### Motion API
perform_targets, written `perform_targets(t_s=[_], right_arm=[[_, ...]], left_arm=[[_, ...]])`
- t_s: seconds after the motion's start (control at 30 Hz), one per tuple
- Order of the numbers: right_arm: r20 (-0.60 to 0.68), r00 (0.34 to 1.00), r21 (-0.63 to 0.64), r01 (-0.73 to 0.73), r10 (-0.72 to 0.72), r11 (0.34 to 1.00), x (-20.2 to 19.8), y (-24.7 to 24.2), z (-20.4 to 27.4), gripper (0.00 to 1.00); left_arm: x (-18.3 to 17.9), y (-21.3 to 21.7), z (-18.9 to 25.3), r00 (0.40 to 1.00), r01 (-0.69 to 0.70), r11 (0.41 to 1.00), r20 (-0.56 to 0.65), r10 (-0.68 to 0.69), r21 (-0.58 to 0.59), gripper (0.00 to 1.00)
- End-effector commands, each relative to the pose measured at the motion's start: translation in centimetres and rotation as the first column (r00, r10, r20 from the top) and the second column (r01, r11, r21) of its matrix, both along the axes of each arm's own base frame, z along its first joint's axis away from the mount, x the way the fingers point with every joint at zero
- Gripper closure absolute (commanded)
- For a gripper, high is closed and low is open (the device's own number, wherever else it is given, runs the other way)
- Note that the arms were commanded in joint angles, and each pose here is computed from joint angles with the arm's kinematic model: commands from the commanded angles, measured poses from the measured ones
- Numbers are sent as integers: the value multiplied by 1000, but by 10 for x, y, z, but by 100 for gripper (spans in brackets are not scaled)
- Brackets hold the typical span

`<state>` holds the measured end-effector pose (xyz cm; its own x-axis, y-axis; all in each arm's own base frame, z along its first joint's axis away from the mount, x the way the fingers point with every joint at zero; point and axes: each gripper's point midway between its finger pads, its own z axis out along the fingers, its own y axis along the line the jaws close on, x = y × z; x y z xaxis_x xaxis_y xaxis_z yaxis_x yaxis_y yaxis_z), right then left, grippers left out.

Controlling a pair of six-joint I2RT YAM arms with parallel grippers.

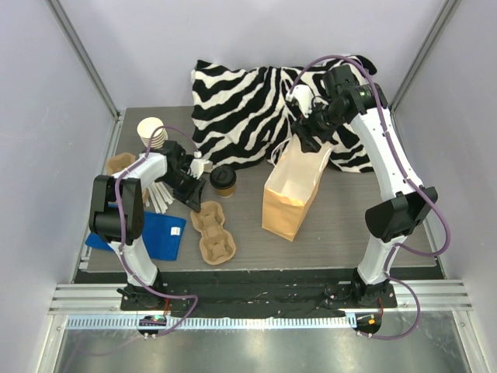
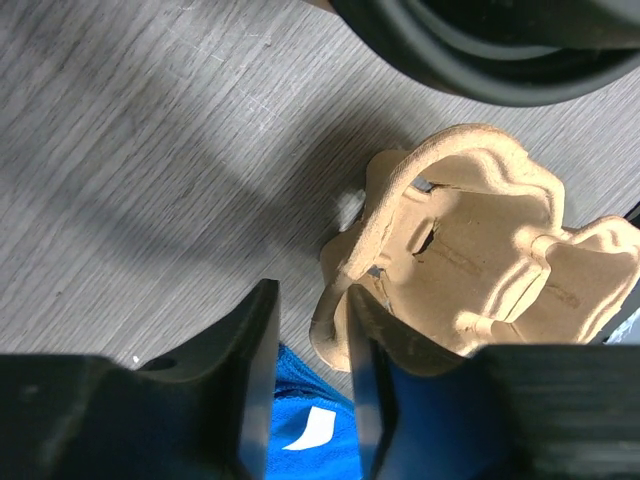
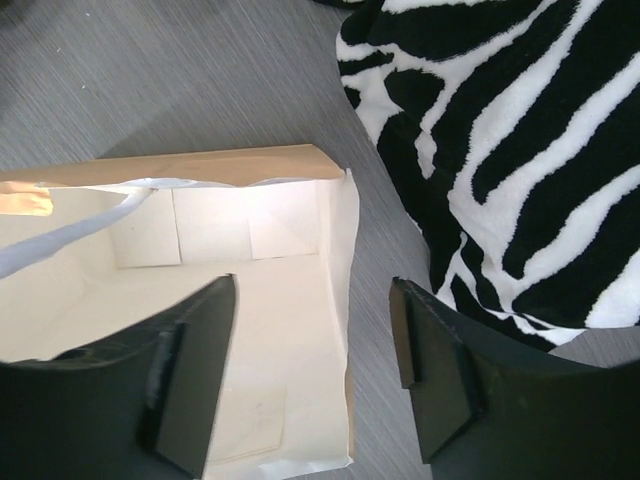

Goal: Pack the takeout coffee

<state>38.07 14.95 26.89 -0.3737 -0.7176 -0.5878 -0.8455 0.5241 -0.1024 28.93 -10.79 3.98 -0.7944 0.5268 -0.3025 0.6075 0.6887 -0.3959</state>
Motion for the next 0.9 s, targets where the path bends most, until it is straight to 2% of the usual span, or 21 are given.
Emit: perform_targets(t_s=[0.0, 0.17, 0.27, 0.53, 0.73, 0.83, 0.87], right_arm=[[63, 998, 45, 27, -30, 999, -3, -7, 31, 25], [35, 998, 72, 56, -59, 996, -3, -17, 32, 14], [15, 998, 81, 67, -68, 994, -5, -21, 30, 14], [-28, 996, 79, 90, -88, 993, -2, -26, 19, 17], [-31, 996, 73, 86, -84, 994, 3, -25, 13, 25], [-16, 996, 83, 87, -86, 993, 5, -24, 13, 40], [-2, 996, 88, 84, -84, 993, 7, -24, 14, 54]], left_arm=[[7, -4, 4, 998, 31, 999, 49, -30, -12, 60], [8, -3, 5, 997, 39, 999, 71, -39, -6, 56], [9, -4, 6, 995, 55, 998, 83, -54, -5, 57], [6, -8, 6, 994, 79, 997, 82, -78, -7, 73], [2, -8, 8, 993, 81, 997, 87, -80, -8, 87], [-2, -7, 15, 992, 81, 997, 94, -80, -12, 97], [-2, -7, 18, 992, 80, 997, 101, -78, -11, 100]])
